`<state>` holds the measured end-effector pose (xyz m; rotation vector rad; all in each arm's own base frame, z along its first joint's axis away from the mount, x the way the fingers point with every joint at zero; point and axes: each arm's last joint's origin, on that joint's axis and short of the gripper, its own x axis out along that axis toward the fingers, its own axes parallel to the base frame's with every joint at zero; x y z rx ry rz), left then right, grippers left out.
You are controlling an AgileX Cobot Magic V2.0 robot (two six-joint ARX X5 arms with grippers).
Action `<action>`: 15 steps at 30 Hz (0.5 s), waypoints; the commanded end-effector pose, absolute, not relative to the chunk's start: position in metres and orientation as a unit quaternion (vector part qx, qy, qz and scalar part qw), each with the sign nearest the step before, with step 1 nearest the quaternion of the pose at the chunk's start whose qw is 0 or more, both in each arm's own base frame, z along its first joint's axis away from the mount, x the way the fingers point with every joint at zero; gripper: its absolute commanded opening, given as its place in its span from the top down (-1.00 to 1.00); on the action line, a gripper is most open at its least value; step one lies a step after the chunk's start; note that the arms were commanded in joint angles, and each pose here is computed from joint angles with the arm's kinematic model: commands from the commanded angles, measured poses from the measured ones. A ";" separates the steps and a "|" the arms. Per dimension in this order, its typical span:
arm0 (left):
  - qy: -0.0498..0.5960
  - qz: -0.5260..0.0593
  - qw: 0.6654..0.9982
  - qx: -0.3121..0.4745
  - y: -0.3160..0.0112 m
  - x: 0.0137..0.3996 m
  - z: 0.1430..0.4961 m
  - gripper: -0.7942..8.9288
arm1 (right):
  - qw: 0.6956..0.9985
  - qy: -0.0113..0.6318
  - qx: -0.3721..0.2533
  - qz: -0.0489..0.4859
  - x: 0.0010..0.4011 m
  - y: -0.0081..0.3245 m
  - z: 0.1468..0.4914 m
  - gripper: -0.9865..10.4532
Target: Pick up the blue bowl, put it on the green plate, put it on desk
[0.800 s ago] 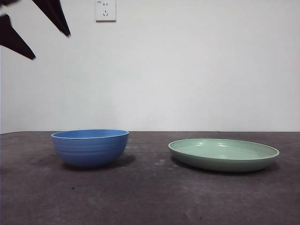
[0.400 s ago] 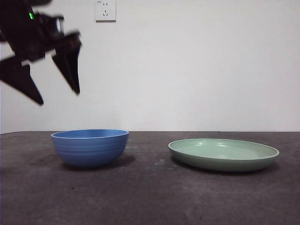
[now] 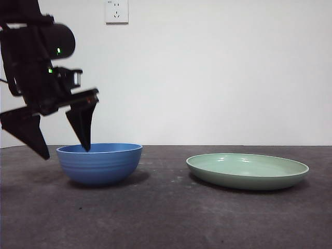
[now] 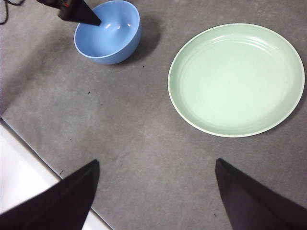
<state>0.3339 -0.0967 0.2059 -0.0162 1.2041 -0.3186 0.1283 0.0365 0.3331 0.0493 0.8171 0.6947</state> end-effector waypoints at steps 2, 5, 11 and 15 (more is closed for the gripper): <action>0.566 -0.149 0.811 -0.005 -0.101 0.341 0.200 -0.04 | 0.863 0.379 0.025 0.331 0.129 0.037 0.339 0.15; 0.569 -0.150 0.809 -0.005 -0.103 0.341 0.198 0.20 | 0.863 0.379 0.025 0.331 0.129 0.037 0.339 0.15; 0.571 -0.143 0.808 -0.014 -0.103 0.341 0.198 0.68 | 0.863 0.379 0.025 0.331 0.129 0.037 0.339 0.15; 0.571 -0.143 0.808 -0.014 -0.103 0.341 0.198 0.81 | 0.863 0.380 0.025 0.331 0.129 0.037 0.339 0.15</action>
